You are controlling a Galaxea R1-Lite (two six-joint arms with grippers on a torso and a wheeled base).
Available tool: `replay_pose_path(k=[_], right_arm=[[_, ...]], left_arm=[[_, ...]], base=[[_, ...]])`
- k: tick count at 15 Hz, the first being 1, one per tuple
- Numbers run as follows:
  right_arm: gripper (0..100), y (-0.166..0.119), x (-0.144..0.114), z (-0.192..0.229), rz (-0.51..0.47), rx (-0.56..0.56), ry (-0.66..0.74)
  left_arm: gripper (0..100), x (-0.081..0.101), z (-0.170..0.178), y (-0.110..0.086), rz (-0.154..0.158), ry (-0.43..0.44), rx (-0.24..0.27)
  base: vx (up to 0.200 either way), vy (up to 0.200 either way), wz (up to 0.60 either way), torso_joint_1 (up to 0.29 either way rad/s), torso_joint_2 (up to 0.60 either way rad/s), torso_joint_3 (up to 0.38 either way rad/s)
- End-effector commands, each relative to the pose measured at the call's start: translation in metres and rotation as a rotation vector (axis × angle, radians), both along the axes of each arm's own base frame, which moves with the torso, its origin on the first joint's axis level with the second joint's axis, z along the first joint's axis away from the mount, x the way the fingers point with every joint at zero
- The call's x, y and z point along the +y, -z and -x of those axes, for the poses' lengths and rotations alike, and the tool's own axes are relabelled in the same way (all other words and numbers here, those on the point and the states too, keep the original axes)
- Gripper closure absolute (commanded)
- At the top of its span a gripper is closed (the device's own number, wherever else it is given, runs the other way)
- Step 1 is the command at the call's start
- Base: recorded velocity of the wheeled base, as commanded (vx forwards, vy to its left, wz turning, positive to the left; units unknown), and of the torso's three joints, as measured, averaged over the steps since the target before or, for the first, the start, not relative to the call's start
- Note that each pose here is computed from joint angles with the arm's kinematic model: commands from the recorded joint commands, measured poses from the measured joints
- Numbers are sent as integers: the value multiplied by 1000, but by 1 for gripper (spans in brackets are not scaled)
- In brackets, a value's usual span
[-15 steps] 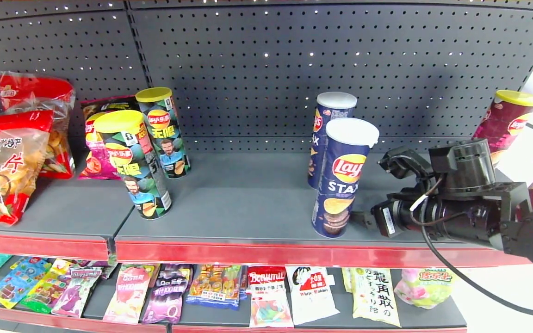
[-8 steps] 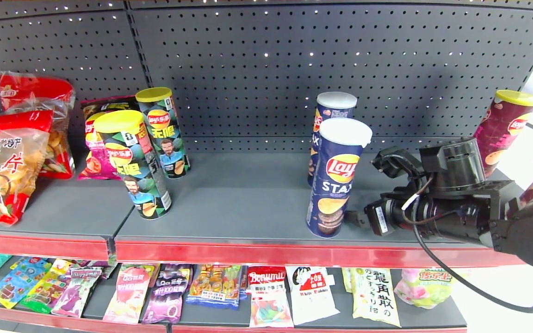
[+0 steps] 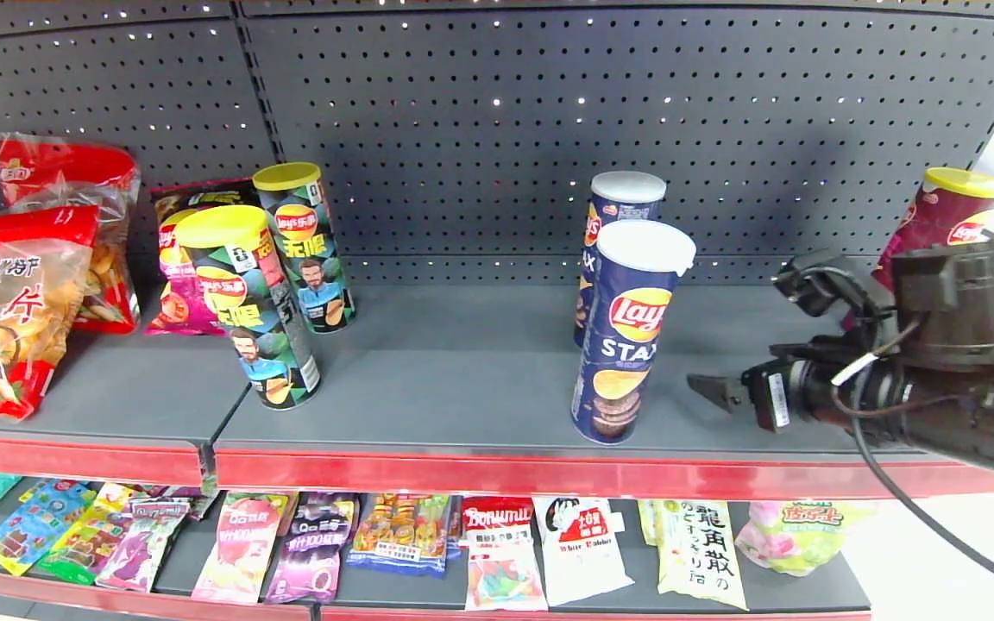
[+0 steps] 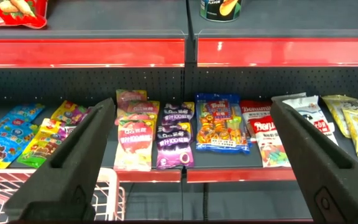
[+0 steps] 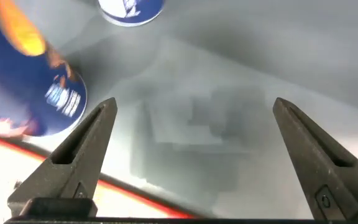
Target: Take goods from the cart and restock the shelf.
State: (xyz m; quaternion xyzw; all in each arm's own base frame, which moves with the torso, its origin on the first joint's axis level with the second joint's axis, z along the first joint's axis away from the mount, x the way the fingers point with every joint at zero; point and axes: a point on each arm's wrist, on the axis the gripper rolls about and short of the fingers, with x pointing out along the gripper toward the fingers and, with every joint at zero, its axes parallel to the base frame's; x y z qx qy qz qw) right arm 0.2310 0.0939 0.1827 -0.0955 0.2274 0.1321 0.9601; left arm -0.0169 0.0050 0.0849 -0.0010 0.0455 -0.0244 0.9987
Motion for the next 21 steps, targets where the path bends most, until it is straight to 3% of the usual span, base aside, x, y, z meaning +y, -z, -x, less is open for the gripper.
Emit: replay_pose_path(k=[1,3,5,6,8,9,11,13,15,16,17,18,19,21], right_arm=[[0,-24,-28,65,-43,-146,19],[0,-21,-60,143,-88,-307,-15],[0,-11,-83,193,-127,-424,25],[0,-4,-91,215,-130,-446,58],[0,19,-104,258,-88,-426,194],[0,25,-107,274,-60,-395,271],[0,35,-104,287,-25,-340,359],[0,57,-100,280,1,-277,421],[0,92,-97,273,-35,-295,345],[0,93,-92,268,-101,-356,177],[0,93,-92,268,-103,-360,172],[0,97,-92,259,-101,-465,171],[0,101,-94,254,-115,-524,229],[0,100,-94,254,-123,-529,241]], left_arm=[[0,0,0,0,0,1,2],[0,0,0,0,-9,2,2],[0,0,0,0,-69,-8,4],[0,0,-1,-1,-93,-7,6],[0,1,0,-2,-98,-30,-4],[0,2,0,-2,-103,-91,5],[0,3,1,-1,-89,-114,18],[0,2,0,0,-34,-88,16],[0,1,0,1,-5,-53,14],[0,-1,-2,2,10,16,-14],[0,-1,-2,2,11,20,-17],[0,-2,-2,6,-2,75,-2],[0,-2,-2,7,-5,69,10],[0,-2,-2,7,-5,69,8]], base=[[0,0,0,0,0,0],[0,0,0,0,0,0],[0,0,0,0,0,0],[0,0,0,0,0,0],[0,0,0,0,0,0],[0,0,0,0,0,0],[0,0,0,0,0,0],[0,0,0,0,0,0],[0,0,0,0,0,0],[0,0,0,0,0,0],[0,0,0,0,0,0],[0,0,0,0,0,0],[0,0,0,0,0,0],[0,0,0,0,0,0]])
